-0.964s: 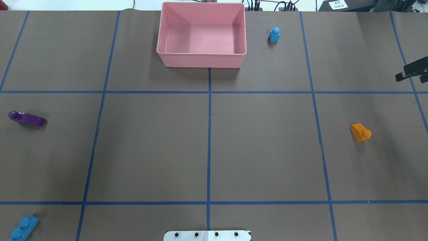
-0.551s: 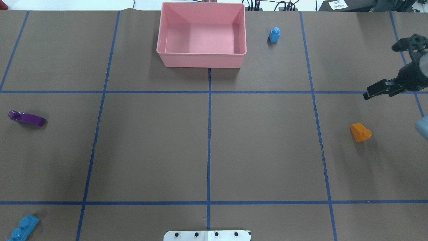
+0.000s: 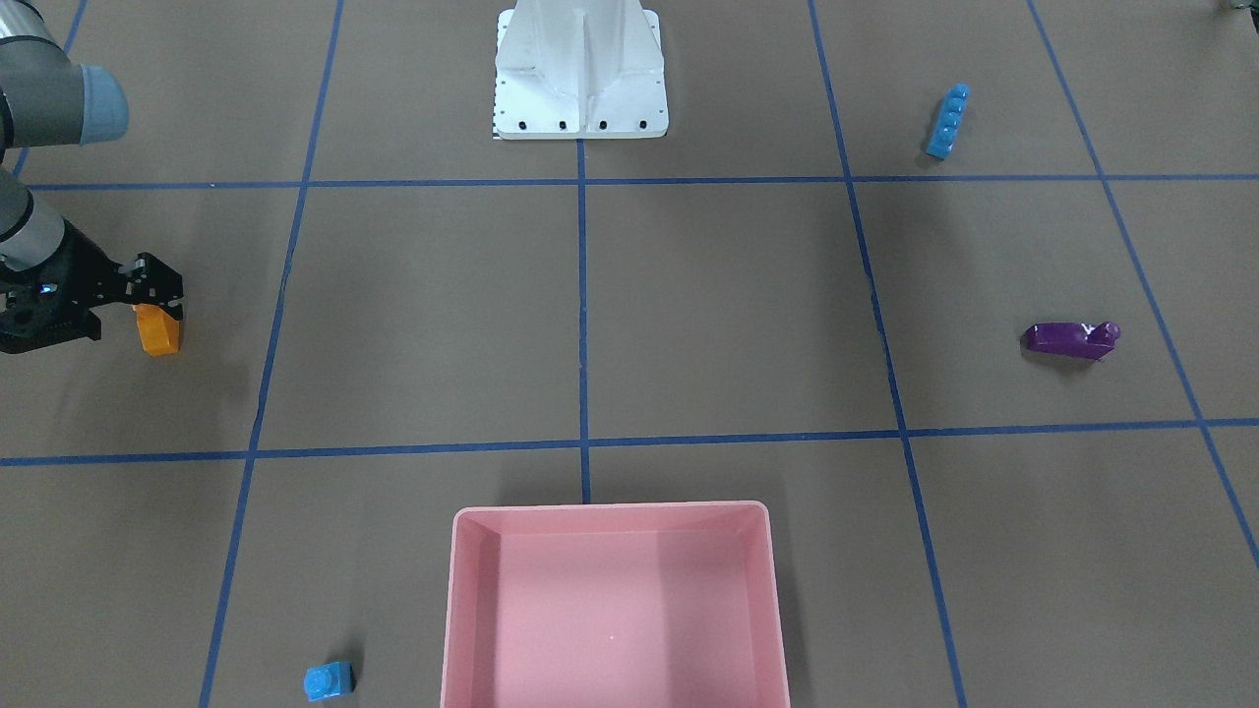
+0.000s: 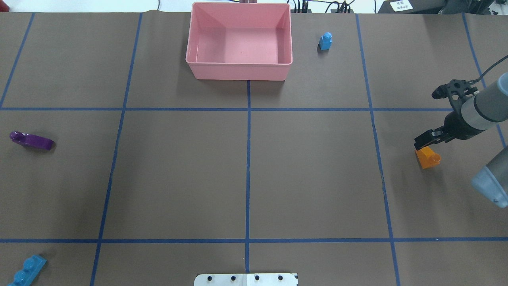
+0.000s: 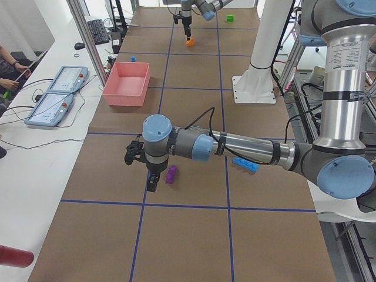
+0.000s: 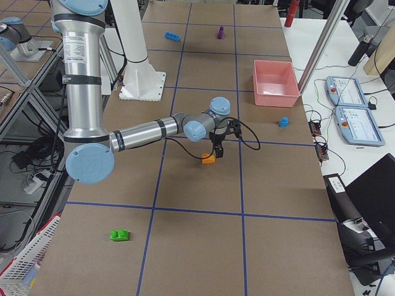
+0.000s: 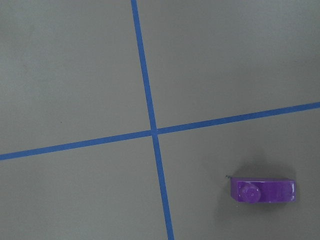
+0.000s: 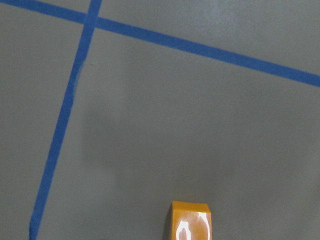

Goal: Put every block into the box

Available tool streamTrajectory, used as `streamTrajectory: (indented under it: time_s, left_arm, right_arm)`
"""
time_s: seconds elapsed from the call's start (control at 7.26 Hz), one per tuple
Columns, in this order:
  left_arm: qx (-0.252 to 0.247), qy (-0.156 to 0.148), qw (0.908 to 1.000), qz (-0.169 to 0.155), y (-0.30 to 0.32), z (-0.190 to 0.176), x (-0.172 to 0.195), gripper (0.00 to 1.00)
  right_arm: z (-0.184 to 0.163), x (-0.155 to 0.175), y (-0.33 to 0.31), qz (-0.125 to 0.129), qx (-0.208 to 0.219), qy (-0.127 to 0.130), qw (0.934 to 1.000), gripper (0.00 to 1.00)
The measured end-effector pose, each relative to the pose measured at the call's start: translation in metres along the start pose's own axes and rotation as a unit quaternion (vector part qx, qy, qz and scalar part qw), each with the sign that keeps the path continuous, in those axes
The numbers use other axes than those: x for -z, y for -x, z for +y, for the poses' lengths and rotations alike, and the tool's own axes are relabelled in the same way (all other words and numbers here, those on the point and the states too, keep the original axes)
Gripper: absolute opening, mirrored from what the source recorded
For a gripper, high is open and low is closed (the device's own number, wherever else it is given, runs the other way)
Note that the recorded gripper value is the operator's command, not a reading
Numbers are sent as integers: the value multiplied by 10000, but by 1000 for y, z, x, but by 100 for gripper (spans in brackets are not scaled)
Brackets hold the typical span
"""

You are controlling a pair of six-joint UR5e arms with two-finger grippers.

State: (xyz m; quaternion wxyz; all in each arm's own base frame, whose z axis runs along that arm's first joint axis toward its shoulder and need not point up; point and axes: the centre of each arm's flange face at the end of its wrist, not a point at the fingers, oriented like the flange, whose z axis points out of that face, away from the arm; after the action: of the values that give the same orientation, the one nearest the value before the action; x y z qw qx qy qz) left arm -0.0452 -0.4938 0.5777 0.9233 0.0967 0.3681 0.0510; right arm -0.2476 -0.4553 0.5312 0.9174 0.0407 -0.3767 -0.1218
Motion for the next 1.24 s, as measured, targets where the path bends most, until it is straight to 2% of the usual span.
streamTrajectory:
  time_s: [0.28, 0.41, 0.55, 0.83, 0.96, 1.1, 1.24]
  left_arm:
    - [-4, -6, 10000, 65, -1, 1, -1, 100]
    - [-3, -4, 10000, 88, -1, 2, -1, 100]
    - [-5, -5, 10000, 100, -1, 2, -1, 100]
    - [-20, -19, 9999, 109, -2, 3, 0, 100]
    - [-23, -20, 9999, 110, -3, 3, 0, 100]
    - [-27, -22, 9999, 111, -3, 3, 1, 100]
    - [-30, -25, 9999, 111, -3, 3, 1, 100]
  right_arm:
    - [8, -19, 4, 19, 65, 199, 9998, 98]
    - [10, -23, 4, 23, 71, 254, 9996, 87]
    - [12, -26, 2, 26, 57, 295, 9995, 69]
    - [14, -34, -5, 60, 22, 371, 9993, 67]
    - [15, -39, -9, 85, 7, 414, 9991, 54]
    - [15, -42, -12, 103, -6, 443, 9990, 23]
    - [15, -43, -12, 102, -5, 449, 9989, 0]
